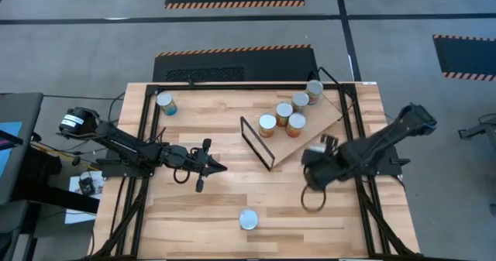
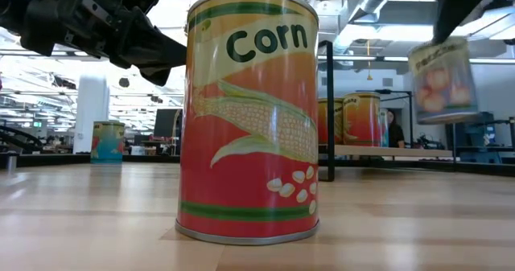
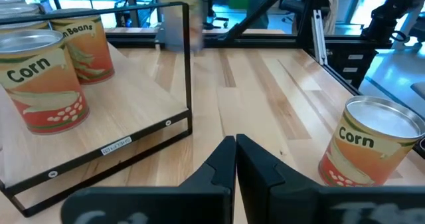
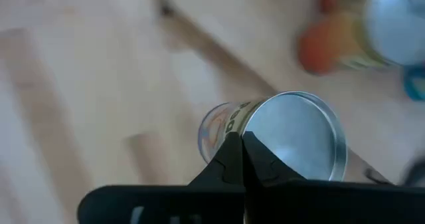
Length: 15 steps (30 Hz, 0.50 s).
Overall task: Pick and place cans onto a shelf
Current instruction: Put the canned peaches on the shelf aligned with the other canned peaches
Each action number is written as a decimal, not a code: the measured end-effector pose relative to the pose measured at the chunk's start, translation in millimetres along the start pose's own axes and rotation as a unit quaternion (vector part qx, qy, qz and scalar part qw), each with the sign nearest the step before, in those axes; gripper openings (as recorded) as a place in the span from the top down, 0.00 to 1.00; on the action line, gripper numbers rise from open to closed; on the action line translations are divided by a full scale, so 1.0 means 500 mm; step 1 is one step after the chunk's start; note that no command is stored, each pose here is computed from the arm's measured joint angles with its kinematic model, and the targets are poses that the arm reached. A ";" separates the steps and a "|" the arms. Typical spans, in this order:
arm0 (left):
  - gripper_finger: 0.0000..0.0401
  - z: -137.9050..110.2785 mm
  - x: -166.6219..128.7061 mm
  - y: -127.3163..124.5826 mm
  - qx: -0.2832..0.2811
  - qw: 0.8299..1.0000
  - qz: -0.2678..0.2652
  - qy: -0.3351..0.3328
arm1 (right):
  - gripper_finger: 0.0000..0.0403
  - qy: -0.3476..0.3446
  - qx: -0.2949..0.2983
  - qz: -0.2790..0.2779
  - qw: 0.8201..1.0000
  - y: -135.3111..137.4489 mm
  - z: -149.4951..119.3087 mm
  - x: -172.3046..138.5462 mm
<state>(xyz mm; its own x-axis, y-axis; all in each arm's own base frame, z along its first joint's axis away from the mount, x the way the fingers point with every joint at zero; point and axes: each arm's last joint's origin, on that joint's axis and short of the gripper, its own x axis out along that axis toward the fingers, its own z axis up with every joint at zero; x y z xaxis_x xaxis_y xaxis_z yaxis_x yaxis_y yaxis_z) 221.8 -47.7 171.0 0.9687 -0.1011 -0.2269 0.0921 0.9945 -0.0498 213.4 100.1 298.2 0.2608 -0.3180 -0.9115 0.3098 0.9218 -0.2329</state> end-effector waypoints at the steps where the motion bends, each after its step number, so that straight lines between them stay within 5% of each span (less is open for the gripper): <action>1: 1.00 0.000 0.000 0.000 -0.002 1.000 0.000 0.000 | 1.00 0.002 0.014 -0.009 1.000 -0.022 -0.002 0.005; 15: 1.00 0.001 0.000 0.004 -0.009 1.000 0.029 -0.004 | 1.00 0.006 0.128 -0.073 0.989 -0.237 0.016 0.092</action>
<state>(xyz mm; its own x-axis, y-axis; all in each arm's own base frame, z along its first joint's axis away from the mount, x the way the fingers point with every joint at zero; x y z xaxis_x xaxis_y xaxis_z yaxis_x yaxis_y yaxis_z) 222.2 -45.6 171.4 0.9742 -0.0428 -0.2218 0.0315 0.9980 -0.0543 195.7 -25.6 286.4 0.1867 -0.4395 -0.8786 0.5651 0.7796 -0.2699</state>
